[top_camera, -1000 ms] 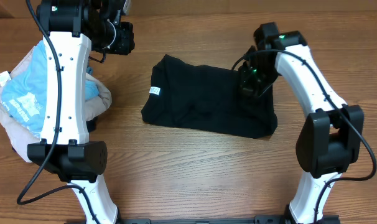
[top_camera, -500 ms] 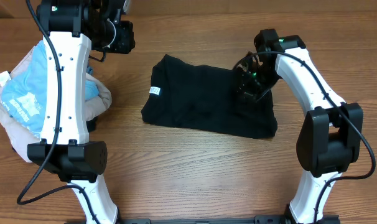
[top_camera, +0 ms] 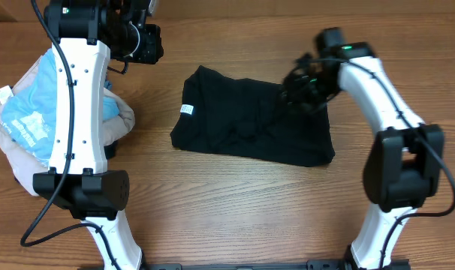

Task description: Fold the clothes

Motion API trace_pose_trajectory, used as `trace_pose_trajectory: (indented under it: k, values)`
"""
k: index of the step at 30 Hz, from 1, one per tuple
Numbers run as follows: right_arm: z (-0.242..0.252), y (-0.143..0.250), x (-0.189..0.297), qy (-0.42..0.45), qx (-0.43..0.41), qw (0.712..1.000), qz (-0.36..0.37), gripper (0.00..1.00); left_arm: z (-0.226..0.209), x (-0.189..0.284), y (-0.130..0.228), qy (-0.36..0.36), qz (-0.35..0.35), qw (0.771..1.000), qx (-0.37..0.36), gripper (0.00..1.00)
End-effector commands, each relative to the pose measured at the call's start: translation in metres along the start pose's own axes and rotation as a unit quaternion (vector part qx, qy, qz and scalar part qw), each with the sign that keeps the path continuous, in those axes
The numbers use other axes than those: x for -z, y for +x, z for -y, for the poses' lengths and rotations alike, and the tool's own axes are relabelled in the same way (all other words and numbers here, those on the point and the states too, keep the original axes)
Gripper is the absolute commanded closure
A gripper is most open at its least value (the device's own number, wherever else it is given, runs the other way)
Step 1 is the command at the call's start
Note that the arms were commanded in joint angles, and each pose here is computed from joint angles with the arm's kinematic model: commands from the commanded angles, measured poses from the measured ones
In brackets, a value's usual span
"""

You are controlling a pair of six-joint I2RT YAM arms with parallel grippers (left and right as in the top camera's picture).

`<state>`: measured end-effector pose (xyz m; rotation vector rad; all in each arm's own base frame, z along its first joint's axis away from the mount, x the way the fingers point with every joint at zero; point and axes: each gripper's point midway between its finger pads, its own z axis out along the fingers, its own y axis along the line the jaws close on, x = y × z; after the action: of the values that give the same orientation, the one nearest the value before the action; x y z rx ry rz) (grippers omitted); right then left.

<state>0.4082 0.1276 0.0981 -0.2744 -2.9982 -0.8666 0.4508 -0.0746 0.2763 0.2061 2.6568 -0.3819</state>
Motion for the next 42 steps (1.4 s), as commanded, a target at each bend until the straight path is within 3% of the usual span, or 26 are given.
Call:
trace_pose_trajectory:
  k: [1,9,13,16,18,21,30,35,38,40,42]
  values:
    - [0.058,-0.024,0.041,0.063,-0.023,0.996,0.06,0.33,0.003,0.009,-0.008,0.004,0.02,1.0,-0.009,0.77]
    - [0.091,-0.014,0.012,0.065,0.004,0.997,0.038,0.34,0.003,0.009,-0.012,0.004,0.029,1.0,-0.011,0.76]
    - [0.079,-0.003,-0.007,0.03,0.013,0.999,0.021,0.59,0.003,0.009,-0.012,0.004,0.029,1.0,-0.011,0.76]
    - [0.047,0.005,-0.009,-0.054,0.047,0.997,0.003,0.73,0.002,0.009,-0.013,0.004,0.03,0.999,-0.011,0.76]
    - [0.019,0.025,-0.006,-0.132,0.066,0.989,-0.032,0.82,0.003,0.009,-0.012,0.004,0.029,1.0,-0.011,0.76]
    - [0.012,0.046,-0.003,-0.153,0.069,0.983,-0.068,0.87,0.003,0.009,-0.012,0.004,0.029,1.0,-0.011,0.76]
    - [-0.008,0.115,-0.004,-0.164,0.166,0.955,-0.181,0.89,0.002,0.009,-0.013,0.004,0.03,0.999,-0.011,0.76]
    - [-0.015,0.127,-0.013,-0.146,0.197,0.948,-0.202,0.88,0.003,0.009,-0.013,0.004,0.03,0.999,-0.012,0.75]
    - [-0.016,0.123,-0.017,-0.144,0.211,0.948,-0.192,0.81,0.002,0.009,-0.014,0.004,0.032,0.999,-0.012,0.75]
    - [-0.016,0.114,-0.019,-0.145,0.225,0.948,-0.171,0.68,0.002,0.009,-0.015,0.004,0.034,0.999,-0.013,0.75]
    - [-0.017,0.105,-0.018,-0.146,0.238,0.948,-0.15,0.68,0.002,0.009,-0.016,0.004,0.036,0.999,-0.013,0.74]
